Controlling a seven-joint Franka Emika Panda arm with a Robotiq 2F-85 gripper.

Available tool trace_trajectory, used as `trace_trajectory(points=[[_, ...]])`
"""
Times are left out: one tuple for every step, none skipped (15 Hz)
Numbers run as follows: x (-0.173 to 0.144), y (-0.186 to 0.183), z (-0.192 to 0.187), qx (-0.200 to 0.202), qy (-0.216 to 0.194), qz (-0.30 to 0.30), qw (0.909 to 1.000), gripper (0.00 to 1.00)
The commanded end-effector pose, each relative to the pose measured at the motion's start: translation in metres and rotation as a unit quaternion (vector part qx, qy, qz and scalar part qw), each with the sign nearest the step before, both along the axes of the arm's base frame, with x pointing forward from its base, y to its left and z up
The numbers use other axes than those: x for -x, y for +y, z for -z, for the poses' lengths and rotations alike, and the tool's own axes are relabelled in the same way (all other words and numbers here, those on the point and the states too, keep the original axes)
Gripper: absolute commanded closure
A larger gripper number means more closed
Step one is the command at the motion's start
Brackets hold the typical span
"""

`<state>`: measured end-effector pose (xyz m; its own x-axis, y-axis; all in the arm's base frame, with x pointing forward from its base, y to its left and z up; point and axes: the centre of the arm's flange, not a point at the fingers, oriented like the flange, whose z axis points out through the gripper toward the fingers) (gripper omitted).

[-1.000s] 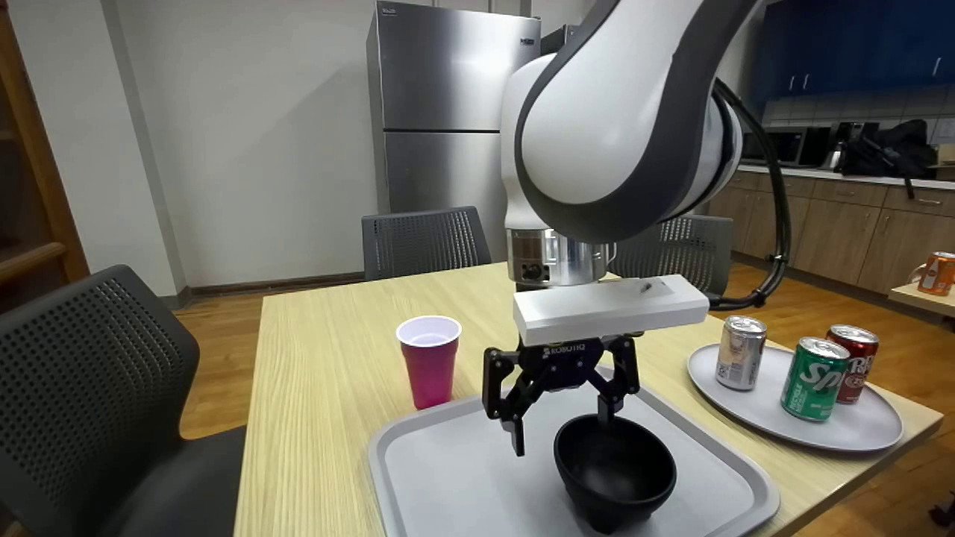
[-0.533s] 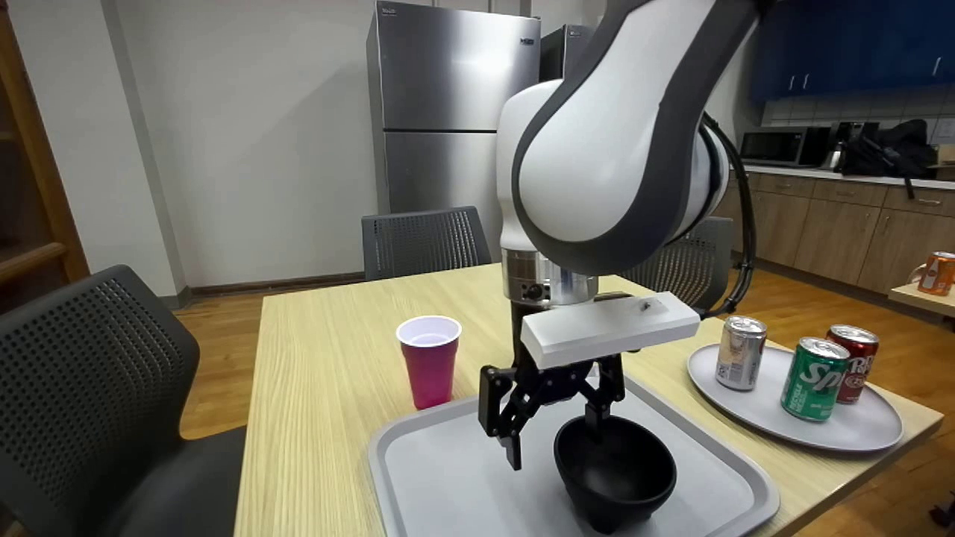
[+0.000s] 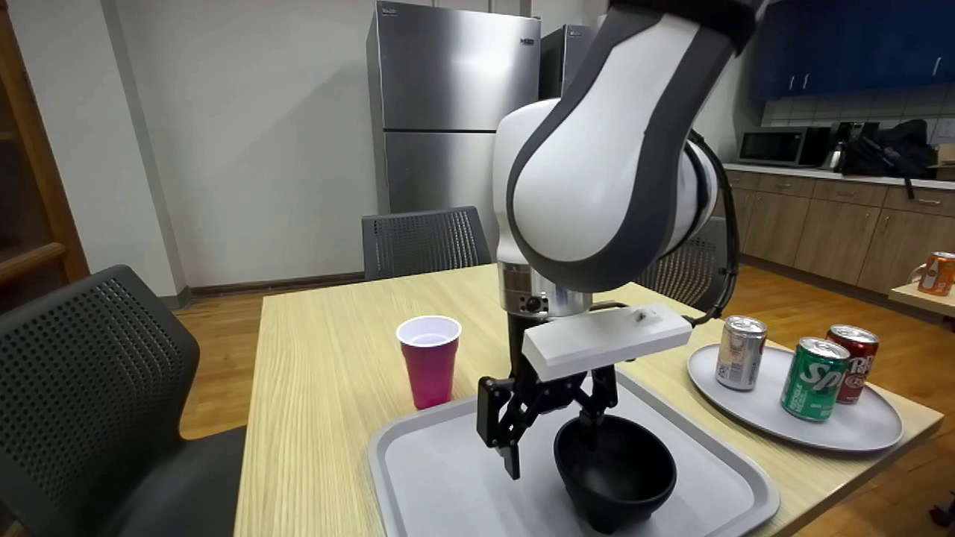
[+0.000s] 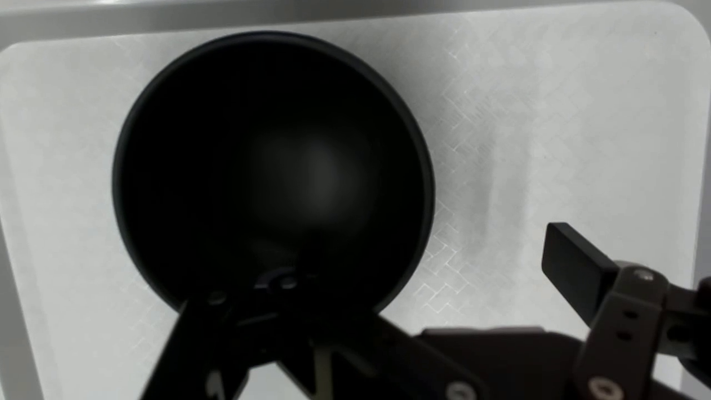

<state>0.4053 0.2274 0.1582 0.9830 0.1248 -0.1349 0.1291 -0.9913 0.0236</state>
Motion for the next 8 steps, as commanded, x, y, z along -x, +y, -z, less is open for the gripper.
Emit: trace_trajectory(points=[[-0.0001,0.0001,-0.0001,0.000,0.000,0.000,1.0000,0.00],[-0.0002,0.0001,-0.0001,0.000,0.000,0.000,1.0000,0.00],[-0.0002,0.0001,-0.0002,0.000,0.000,0.000,1.0000,0.00],[-0.0003,0.0001,-0.0002,0.000,0.000,0.000,1.0000,0.00],[0.0002,-0.0003,0.0012,0.001,-0.002,0.001,1.0000,0.00],[-0.0001,-0.0014,0.0047,-0.001,0.000,0.002,1.0000,0.00],[-0.0005,-0.0024,0.0070,-0.006,0.004,0.001,1.0000,0.00],[-0.0001,-0.0028,0.0083,-0.006,0.004,0.001,1.0000,0.00]])
